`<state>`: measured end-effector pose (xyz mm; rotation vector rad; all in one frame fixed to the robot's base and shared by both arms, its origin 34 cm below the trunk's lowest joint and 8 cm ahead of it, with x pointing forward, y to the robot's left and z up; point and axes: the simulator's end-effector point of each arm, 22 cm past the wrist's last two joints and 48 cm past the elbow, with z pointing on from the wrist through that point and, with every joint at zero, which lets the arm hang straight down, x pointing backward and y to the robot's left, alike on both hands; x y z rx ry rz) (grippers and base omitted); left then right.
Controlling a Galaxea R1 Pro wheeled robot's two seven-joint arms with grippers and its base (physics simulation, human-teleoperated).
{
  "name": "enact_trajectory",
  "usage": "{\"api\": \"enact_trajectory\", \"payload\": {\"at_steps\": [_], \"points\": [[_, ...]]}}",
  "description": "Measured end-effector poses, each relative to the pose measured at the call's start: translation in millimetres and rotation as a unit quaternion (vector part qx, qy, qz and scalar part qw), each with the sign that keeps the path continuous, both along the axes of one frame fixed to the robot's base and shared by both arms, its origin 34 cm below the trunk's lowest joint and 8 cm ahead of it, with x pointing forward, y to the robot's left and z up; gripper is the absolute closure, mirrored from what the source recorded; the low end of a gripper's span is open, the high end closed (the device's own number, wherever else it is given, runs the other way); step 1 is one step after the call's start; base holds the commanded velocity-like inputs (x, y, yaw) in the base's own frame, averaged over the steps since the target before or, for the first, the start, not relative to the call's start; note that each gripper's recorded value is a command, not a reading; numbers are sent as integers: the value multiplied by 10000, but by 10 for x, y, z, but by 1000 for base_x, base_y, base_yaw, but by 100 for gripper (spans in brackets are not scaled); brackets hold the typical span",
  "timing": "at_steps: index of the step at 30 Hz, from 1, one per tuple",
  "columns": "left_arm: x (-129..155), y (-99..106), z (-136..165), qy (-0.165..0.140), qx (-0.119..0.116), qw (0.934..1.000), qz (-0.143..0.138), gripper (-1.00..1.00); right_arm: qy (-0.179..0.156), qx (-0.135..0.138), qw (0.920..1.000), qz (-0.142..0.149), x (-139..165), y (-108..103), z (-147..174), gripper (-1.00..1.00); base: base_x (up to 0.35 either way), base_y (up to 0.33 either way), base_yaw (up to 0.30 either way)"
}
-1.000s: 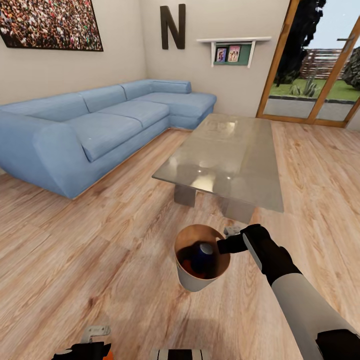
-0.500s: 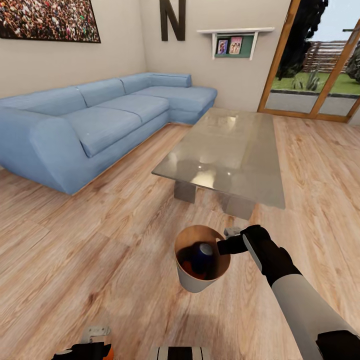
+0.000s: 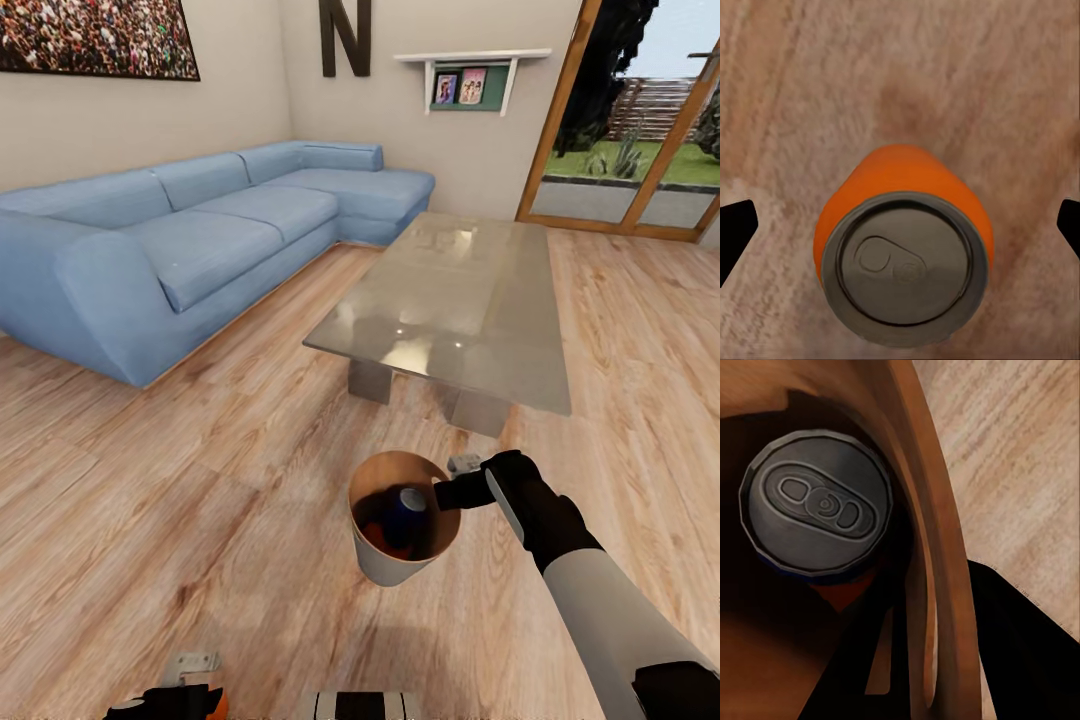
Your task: Put the three can of soda from the living room inside the tash can in the kitchen.
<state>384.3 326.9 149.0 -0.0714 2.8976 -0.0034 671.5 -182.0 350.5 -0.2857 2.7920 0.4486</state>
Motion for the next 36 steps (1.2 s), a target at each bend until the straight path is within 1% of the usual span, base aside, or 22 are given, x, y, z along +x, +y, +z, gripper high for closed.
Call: {"api": "enact_trajectory", "payload": {"at_steps": [4,8,13,17,24,34,36], "points": [[-29,-2,-26,40,-6,10000,-1,-100,25,-53,10000,13,-10,-21,-56,100,0,0,0],[-28,-3,-26,38,-6,10000,-1,-100,40,3,10000,-2,-14,0,-50,100,0,0,0],[-25,-3,-25,34,-7,10000,-1,-100,32,-33,10000,8,-12,-13,-55,100,0,0,0],[-23,-3,-24,32,-7,10000,-2,-100,36,-9,10000,2,-13,-4,-51,100,0,0,0],[-126,-6,-116,174,-8,9998,-7,-100,177,-34,9998,10,-63,-13,-232,100,0,0,0],[-115,2,-112,160,7,9999,-2,-100,177,-30,9998,12,-63,-10,-231,100,0,0,0],[-150,4,-140,207,11,9998,-1,-100,227,-9,9997,8,-81,0,-280,100,0,0,0]]}}
